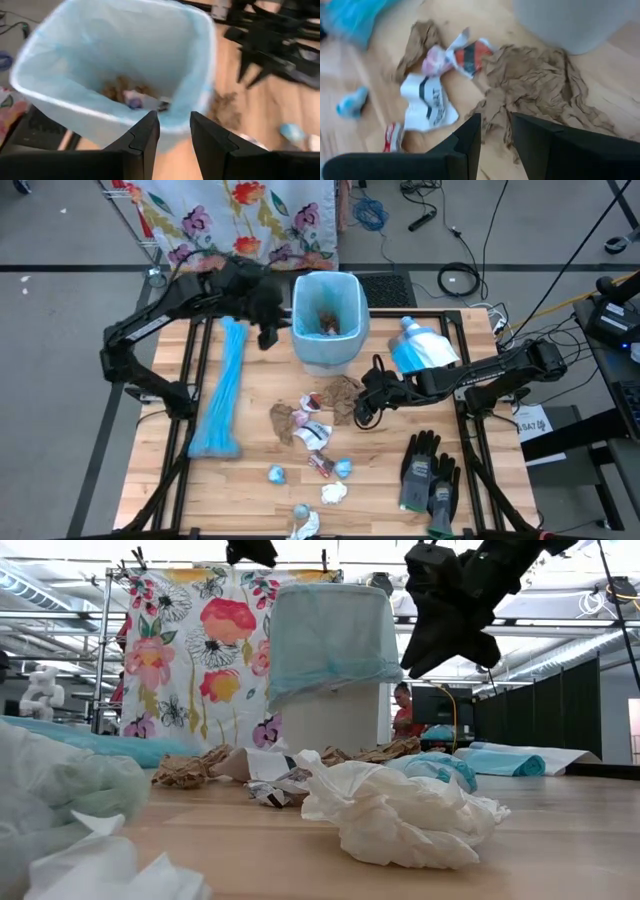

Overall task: Place trash/remove bag and relplace
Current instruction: Put the brown paper into the blue trash bag inside the white trash bin

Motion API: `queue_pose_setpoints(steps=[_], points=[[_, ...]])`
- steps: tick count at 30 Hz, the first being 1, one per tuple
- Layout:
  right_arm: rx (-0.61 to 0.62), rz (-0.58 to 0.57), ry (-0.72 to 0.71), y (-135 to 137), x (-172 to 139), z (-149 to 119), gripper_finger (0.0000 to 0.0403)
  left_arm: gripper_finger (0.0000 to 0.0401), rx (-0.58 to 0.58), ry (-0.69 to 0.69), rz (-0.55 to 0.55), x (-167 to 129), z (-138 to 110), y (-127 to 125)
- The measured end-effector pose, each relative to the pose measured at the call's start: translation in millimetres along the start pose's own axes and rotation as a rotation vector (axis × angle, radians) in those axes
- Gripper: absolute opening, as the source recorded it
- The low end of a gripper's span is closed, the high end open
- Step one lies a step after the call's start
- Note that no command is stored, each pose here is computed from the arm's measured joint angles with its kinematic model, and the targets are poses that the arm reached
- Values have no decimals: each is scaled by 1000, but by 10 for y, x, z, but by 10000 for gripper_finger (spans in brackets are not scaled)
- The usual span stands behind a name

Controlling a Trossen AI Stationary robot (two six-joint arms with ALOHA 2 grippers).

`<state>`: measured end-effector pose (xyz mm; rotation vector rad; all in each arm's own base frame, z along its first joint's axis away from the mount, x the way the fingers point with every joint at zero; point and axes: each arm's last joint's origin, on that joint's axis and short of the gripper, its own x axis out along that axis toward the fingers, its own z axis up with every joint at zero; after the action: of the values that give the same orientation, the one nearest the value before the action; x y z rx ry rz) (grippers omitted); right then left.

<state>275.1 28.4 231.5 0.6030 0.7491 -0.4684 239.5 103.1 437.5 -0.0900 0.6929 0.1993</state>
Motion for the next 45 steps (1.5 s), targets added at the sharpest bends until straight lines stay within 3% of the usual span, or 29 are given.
queue_pose_setpoints(steps=[5,8,12,16,22,28,34,41,45], points=[[-168,93,41,42,-2,1,100,117,-71,-20,-38,-223,-238,-216],[-262,155,31,82,-7,19,100,117,-125,-4,-6,-273,-476,-317],[-376,225,5,126,-14,46,100,117,-205,28,16,-216,-845,-462],[-471,274,-21,166,-18,70,100,117,-253,6,-56,-119,-1177,-631],[-570,234,2,146,50,118,100,117,-321,-40,-182,87,-1614,-850],[-591,97,196,-48,352,43,100,117,-321,-64,-233,235,-1956,-939],[-688,70,285,-120,617,-42,100,117,-370,-41,-234,294,-2036,-958],[-674,47,271,-221,989,-21,96,117,-335,-80,-144,406,-1985,-968],[-624,18,343,-296,1177,-111,45,117,-310,-111,-70,415,-1975,-949]])
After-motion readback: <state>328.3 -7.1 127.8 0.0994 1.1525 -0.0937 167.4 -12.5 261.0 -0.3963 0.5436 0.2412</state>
